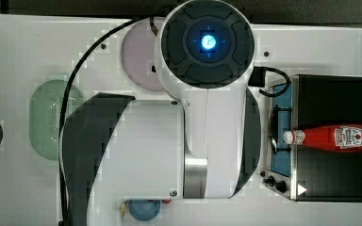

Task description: Pick Ketchup from oven and place it on table.

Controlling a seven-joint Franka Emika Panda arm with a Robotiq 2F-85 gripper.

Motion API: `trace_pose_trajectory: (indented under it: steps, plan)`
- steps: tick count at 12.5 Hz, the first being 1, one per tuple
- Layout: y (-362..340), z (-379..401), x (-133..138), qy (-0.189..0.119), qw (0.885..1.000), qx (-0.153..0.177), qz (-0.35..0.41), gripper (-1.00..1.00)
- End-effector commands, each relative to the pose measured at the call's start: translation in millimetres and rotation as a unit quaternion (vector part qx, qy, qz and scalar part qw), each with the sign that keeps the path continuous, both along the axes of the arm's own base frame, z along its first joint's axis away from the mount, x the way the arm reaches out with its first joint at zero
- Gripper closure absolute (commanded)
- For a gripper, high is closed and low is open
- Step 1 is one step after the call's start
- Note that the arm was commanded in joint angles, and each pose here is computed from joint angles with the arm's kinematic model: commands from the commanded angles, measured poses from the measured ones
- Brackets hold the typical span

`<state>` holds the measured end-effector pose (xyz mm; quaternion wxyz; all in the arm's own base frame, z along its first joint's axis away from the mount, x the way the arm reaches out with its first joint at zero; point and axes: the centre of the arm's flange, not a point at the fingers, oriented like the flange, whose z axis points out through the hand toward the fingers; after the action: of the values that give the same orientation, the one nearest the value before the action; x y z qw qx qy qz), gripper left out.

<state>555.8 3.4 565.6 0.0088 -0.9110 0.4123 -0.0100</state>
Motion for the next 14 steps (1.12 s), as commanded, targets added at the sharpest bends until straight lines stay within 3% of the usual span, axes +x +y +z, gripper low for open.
trace_pose_trajectory:
  steps: [1,3,9,14]
  plan:
    - [-24,67,-135,0.027,1.000,-0.002,-0.009,-0.58]
    - [-26,67,-135,0.027,1.000,-0.002,-0.011,-0.99]
    - [-108,53,-135,0.035,0.995,0.025,-0.089,-1.00]
    - [-218,13,-126,0.013,0.980,0.043,-0.192,-1.00]
